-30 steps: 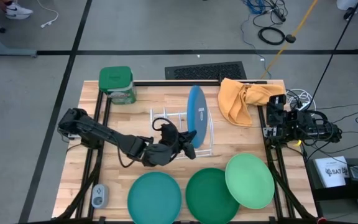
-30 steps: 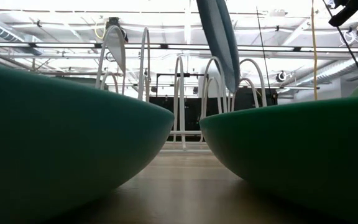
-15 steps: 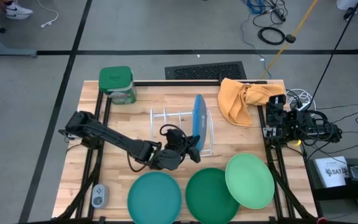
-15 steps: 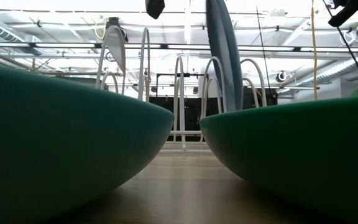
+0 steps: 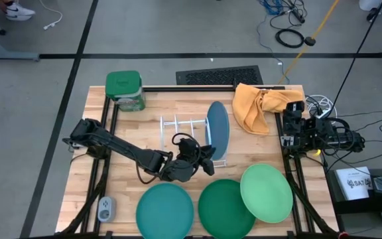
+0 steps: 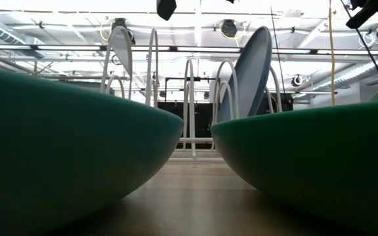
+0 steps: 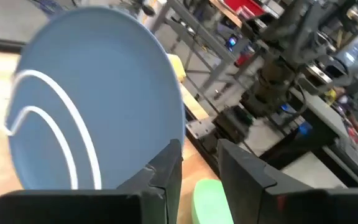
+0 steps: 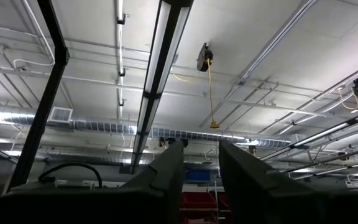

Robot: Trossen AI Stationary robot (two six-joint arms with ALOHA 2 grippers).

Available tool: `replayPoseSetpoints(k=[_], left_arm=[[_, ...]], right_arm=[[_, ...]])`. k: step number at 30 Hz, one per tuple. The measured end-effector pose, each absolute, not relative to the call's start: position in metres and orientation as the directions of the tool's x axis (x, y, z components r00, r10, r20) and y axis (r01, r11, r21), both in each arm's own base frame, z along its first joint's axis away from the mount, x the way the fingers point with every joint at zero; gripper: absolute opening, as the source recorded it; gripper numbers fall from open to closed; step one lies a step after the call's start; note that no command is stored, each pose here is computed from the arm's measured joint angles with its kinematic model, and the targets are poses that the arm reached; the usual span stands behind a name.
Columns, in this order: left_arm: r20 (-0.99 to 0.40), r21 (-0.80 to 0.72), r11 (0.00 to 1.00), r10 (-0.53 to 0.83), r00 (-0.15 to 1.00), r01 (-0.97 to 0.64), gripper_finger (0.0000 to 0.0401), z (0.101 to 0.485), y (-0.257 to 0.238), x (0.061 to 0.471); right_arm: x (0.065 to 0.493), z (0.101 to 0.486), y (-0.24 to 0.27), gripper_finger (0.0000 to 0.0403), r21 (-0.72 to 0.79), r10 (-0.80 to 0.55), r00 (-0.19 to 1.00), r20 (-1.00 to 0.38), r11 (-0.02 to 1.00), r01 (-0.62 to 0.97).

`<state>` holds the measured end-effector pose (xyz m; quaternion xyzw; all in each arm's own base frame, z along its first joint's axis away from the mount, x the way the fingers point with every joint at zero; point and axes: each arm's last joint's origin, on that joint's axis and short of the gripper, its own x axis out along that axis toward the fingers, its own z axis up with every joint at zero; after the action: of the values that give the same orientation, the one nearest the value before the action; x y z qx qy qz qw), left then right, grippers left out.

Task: Sort dishes
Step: Put the light blue plate into the dish rack

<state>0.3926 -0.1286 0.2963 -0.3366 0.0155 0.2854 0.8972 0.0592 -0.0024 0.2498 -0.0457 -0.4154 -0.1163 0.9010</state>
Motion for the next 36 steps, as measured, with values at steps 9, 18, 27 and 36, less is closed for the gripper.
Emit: replayPoseSetpoints(k=[9,18,27,36], left_arm=[[-0.181,-0.318,0.940,0.069,0.981,-0.124,0.0107,0.321,-0.159,0.381],[-0.448,-0.163,0.973,-0.219,0.867,0.162,0.0107,0.311,-0.204,0.337],[-0.705,-0.095,0.981,-0.187,0.684,0.171,0.0107,0.282,-0.219,0.307],[-0.822,-0.029,0.985,-0.119,0.556,0.167,0.0108,0.263,-0.216,0.300]], right_arm=[[0.061,0.248,-0.002,0.0098,0.007,-0.171,0.646,0.744,0.969,0.248],[0.061,0.248,-0.002,0.0098,0.007,-0.171,0.646,0.744,0.969,0.248],[0.062,0.247,-0.002,0.0098,0.023,-0.170,0.656,0.735,0.974,0.226],[0.063,0.247,-0.002,0.0098,0.029,-0.169,0.666,0.727,0.976,0.215]])
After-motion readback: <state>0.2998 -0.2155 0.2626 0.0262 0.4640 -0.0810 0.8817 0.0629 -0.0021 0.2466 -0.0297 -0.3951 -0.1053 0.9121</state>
